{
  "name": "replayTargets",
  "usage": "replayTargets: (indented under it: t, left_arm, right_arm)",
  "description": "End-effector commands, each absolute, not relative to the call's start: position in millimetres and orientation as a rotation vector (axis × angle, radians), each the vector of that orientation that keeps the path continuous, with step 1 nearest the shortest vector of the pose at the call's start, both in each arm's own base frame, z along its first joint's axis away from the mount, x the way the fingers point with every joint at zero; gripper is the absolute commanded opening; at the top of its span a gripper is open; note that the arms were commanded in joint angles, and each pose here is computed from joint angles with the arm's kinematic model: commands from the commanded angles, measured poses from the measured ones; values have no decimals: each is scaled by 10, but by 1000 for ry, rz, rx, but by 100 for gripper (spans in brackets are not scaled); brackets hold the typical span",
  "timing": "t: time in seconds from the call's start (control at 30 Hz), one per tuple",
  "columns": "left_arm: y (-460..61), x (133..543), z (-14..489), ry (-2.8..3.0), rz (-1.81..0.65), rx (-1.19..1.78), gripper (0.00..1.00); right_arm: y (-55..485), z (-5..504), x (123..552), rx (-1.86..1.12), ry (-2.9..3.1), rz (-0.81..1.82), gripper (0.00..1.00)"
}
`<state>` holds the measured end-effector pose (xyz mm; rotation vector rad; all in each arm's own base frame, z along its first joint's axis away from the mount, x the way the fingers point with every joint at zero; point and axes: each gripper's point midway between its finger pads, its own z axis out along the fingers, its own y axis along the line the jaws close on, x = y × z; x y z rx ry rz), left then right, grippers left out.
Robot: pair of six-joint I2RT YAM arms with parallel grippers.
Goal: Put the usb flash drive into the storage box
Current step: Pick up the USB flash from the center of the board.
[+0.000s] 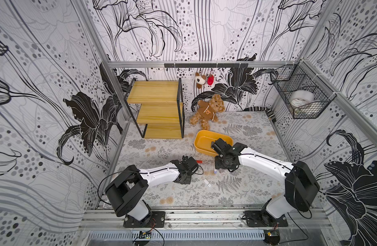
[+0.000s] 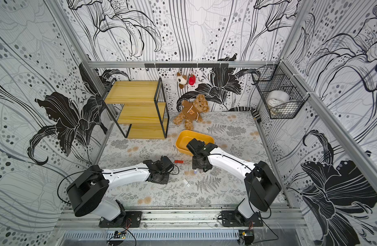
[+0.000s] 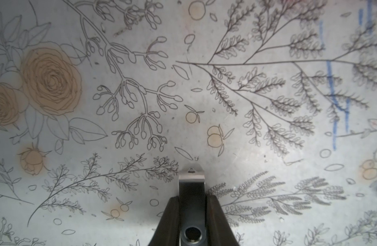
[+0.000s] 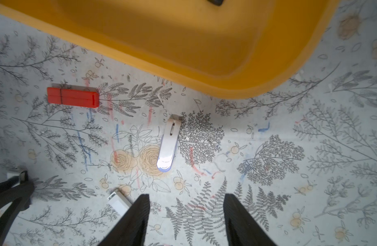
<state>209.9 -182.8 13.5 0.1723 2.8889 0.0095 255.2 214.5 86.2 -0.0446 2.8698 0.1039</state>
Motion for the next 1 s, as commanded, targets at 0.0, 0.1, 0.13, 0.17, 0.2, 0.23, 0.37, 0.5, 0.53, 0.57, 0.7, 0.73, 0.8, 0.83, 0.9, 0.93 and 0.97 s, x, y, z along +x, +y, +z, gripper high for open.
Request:
replayTargets:
  t: [0.0,0.1,0.13,0.17,0.2,0.23,0.37,0.5,0.53,0.57,0.7,0.73,0.8,0.83,0.9,0.93,0.97]
  left_arm:
    - [-1719,1963,2,2943,56,163,0]
    - [-1742,1986,36,2935,48,166,0]
    - [-1747,1999,59,2930,47,167,0]
    - [-1753,2011,80,2924,49,168,0]
    - [-1760,2029,114,2917,48,166,0]
    - [-1765,2049,148,2908,49,171,0]
    - [-1780,2121,307,2866,42,163,0]
    - [-1771,2160,411,2839,36,158,0]
    - [-1761,2164,422,2838,38,156,0]
    - [-1759,2172,433,2835,38,155,0]
    - [-1744,2171,431,2838,46,157,0]
    - [-1739,2165,429,2839,48,158,0]
    - [-1734,2168,441,2835,48,154,0]
    - [-1730,2172,452,2832,47,151,0]
    - [-1728,2183,481,2826,44,148,0]
    - [-1730,2187,498,2821,41,149,0]
    - [-1728,2199,522,2816,39,145,0]
  right_arm:
    - [2267,794,2550,-53,2894,98,61]
    - [2351,696,2575,-64,2901,100,61]
    - [2360,659,2586,-63,2908,89,61]
    - [2364,633,2594,-65,2912,80,61]
    - [2368,600,2596,-70,2919,68,60]
    - [2375,568,2600,-72,2924,60,60]
    - [2404,453,2586,-78,2943,53,59]
    - [2415,350,2583,-73,2951,53,59]
    - [2419,330,2590,-74,2951,49,59]
    - [2426,316,2600,-73,2951,47,58]
    - [2438,252,2624,-76,2958,26,57]
    - [2441,240,2626,-77,2961,23,56]
    - [2432,198,2618,-80,2972,6,56]
    - [2423,176,2613,-79,2976,-3,56]
    - [2417,156,2607,-82,2979,-8,56]
    - [2416,154,2606,-82,2978,-7,56]
    - [2414,150,2608,-81,2978,-9,55]
